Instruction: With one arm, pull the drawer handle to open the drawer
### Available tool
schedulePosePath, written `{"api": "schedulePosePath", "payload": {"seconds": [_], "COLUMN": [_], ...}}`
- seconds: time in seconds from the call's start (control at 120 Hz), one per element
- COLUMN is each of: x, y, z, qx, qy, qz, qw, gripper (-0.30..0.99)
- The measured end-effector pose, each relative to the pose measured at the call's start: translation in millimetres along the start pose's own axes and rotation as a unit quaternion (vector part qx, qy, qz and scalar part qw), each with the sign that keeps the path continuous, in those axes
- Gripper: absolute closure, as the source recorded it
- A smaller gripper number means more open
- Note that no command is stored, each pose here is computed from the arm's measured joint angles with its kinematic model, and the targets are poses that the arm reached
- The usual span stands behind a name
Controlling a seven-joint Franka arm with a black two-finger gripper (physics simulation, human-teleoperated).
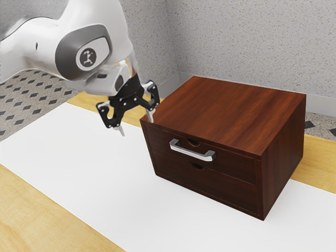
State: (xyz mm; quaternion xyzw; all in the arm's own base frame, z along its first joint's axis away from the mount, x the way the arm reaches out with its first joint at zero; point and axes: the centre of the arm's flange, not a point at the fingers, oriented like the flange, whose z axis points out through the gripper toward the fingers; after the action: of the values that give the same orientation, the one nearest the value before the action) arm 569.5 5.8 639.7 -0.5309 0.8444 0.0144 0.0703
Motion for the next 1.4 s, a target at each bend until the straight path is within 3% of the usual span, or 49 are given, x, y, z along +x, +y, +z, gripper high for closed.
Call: {"api": "schedulePosePath", "payload": {"seconds": [0.392,0.508,0.758,0.967,1.158,1.292,1.4], "x": [85.9,78.2,24.8,62.5,63.1,71.6,79.5], "y": [-40.8,-36.8,-25.1,-46.2,-49.5,-52.2,-52.3], "z": [12.0,11.0,36.7,39.5,47.8,49.2,46.5], "qx": [0.001,0.000,-0.023,-0.022,-0.028,-0.034,-0.037], "qy": [0.001,0.000,-0.001,-0.001,-0.001,-0.017,-0.040], "qz": [0.069,0.055,-0.014,0.008,-0.004,-0.001,0.005], "qw": [0.998,0.998,1.000,1.000,1.000,0.999,0.999], "gripper": [0.14,0.13,0.13,0.13,0.09,0.08,0.15]}}
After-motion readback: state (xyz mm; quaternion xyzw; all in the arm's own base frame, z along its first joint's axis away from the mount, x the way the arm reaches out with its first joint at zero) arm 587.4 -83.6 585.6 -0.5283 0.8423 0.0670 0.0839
